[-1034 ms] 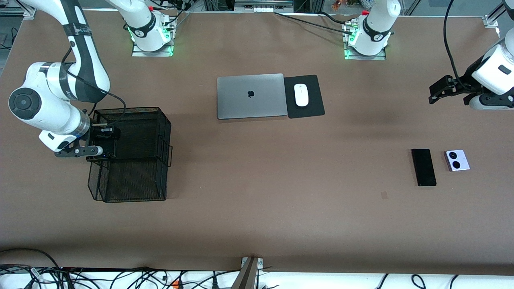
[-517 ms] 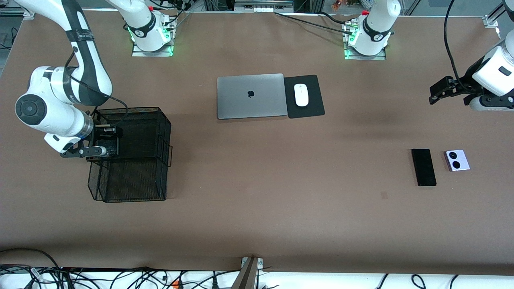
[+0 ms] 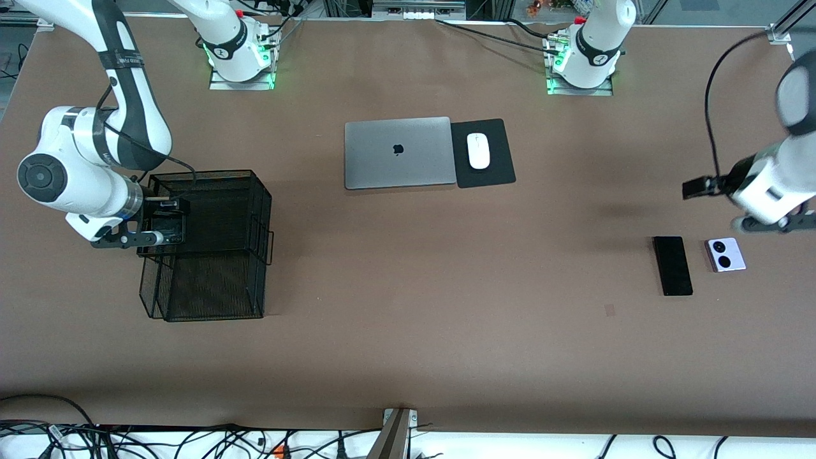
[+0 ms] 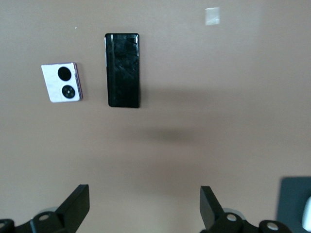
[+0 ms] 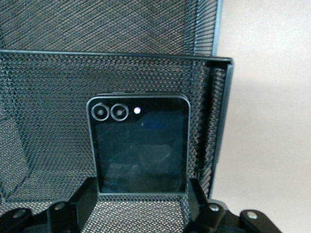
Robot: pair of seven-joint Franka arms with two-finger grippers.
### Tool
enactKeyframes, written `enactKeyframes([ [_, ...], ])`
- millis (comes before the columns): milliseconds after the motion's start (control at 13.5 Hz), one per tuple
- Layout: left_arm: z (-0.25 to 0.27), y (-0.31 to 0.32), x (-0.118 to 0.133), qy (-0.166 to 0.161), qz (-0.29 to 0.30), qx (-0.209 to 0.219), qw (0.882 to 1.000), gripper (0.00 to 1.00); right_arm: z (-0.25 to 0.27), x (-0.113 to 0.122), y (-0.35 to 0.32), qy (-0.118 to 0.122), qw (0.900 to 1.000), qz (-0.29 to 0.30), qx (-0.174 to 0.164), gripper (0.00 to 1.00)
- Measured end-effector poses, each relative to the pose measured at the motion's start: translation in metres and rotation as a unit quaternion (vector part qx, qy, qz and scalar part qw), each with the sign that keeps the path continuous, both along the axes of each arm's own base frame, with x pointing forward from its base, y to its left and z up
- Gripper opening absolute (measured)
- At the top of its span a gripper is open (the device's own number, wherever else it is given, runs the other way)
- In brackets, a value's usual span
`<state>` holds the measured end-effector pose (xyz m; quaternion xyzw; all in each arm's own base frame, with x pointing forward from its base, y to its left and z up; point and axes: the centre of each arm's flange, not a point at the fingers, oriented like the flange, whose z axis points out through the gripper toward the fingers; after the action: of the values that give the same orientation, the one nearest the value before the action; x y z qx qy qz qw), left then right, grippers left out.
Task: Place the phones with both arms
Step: 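Grasp the black bar phone with the left gripper while the right gripper withdraws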
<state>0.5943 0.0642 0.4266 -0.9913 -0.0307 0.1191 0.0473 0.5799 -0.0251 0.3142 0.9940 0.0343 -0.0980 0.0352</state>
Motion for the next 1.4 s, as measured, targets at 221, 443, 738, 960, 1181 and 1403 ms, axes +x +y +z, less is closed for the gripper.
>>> enactKeyframes([
  [221, -0.065, 0.029, 0.017, 0.005, 0.012, -0.003, 1.000, 1.00, 0.013, 0.007, -0.003, -0.010, 1.000, -0.004, 0.001, 0.99],
  [443, -0.129, 0.061, 0.026, 0.004, 0.017, -0.012, 1.000, 1.00, 0.049, 0.019, -0.003, -0.008, 1.000, -0.006, 0.000, 1.00],
  [738, -0.195, 0.088, 0.035, -0.026, -0.012, -0.024, 0.999, 1.00, 0.121, 0.031, 0.012, -0.014, 1.000, -0.004, 0.003, 1.00],
  [960, -0.232, 0.101, 0.039, -0.051, -0.034, -0.029, 0.998, 1.00, 0.155, 0.032, 0.021, -0.017, 1.000, 0.000, 0.007, 1.00],
  [1181, -0.257, 0.105, 0.037, -0.053, -0.037, -0.032, 0.997, 1.00, 0.179, 0.027, 0.018, -0.028, 0.999, -0.001, 0.017, 1.00],
  [1403, -0.261, 0.103, 0.037, -0.053, -0.039, -0.034, 0.997, 0.91, 0.200, 0.020, 0.019, -0.043, 0.999, -0.011, 0.022, 1.00],
])
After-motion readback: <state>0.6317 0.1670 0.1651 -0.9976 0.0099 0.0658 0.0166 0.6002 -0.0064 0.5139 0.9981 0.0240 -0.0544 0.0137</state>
